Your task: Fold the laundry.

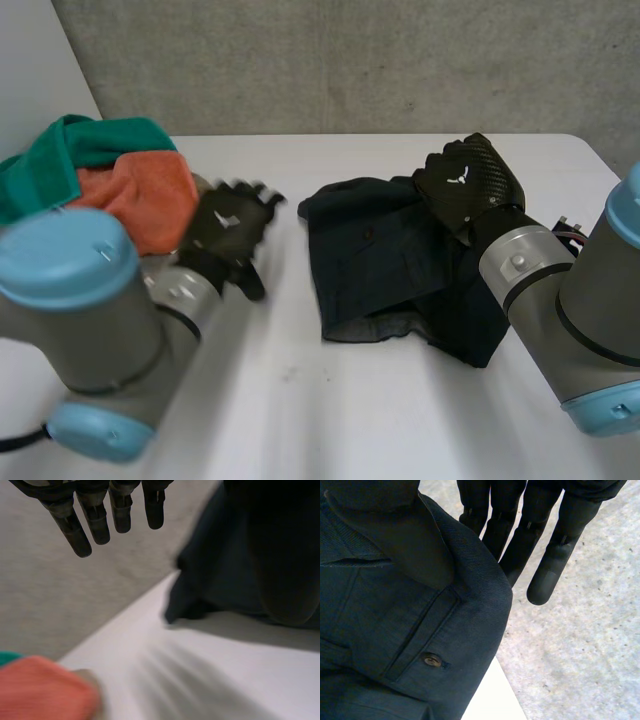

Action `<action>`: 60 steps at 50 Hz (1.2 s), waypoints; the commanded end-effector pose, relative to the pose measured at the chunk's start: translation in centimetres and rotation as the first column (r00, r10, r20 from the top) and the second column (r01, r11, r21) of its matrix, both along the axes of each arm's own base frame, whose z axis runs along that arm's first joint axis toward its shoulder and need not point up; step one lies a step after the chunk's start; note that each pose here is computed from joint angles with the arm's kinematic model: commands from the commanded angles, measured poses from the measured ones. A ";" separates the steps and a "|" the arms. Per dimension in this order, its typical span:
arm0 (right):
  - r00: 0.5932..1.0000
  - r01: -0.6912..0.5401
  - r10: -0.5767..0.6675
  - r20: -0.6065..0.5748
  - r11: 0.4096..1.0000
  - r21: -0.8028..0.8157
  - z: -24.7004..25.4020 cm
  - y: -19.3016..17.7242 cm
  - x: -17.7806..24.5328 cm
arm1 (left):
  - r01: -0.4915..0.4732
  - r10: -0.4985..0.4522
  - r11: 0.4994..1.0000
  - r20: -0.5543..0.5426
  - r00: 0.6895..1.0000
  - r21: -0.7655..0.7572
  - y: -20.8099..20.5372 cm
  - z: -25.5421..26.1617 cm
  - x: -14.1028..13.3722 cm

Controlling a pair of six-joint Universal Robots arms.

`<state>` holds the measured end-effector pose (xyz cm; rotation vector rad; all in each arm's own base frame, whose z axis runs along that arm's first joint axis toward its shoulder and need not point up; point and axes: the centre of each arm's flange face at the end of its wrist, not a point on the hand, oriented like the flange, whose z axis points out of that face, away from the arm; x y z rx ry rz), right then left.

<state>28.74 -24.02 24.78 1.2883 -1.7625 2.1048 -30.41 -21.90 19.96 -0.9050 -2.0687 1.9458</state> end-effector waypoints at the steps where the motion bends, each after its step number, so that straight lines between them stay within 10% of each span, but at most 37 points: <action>1: 1.000 0.004 -0.003 -0.026 0.998 0.055 -0.7 0.3 -0.3 | 0.114 -0.117 0.990 0.031 0.993 0.086 3.3 -4.2 -2.7; 37: 0.990 0.088 -0.122 0.077 0.935 0.343 -1.6 0.5 -8.0 | 0.128 -0.090 0.981 0.246 0.965 -0.143 -2.4 -9.6 -7.1; 48: 0.989 0.079 -0.112 0.093 0.948 0.308 -0.7 0.1 -7.6 | -0.187 0.207 0.879 -0.003 0.978 -0.439 -9.3 3.7 -2.6; 60: 0.971 0.095 -0.160 0.178 0.940 0.327 -0.1 -0.8 -7.3 | -0.087 -0.058 0.789 -0.215 0.975 -0.608 -5.2 13.0 -6.8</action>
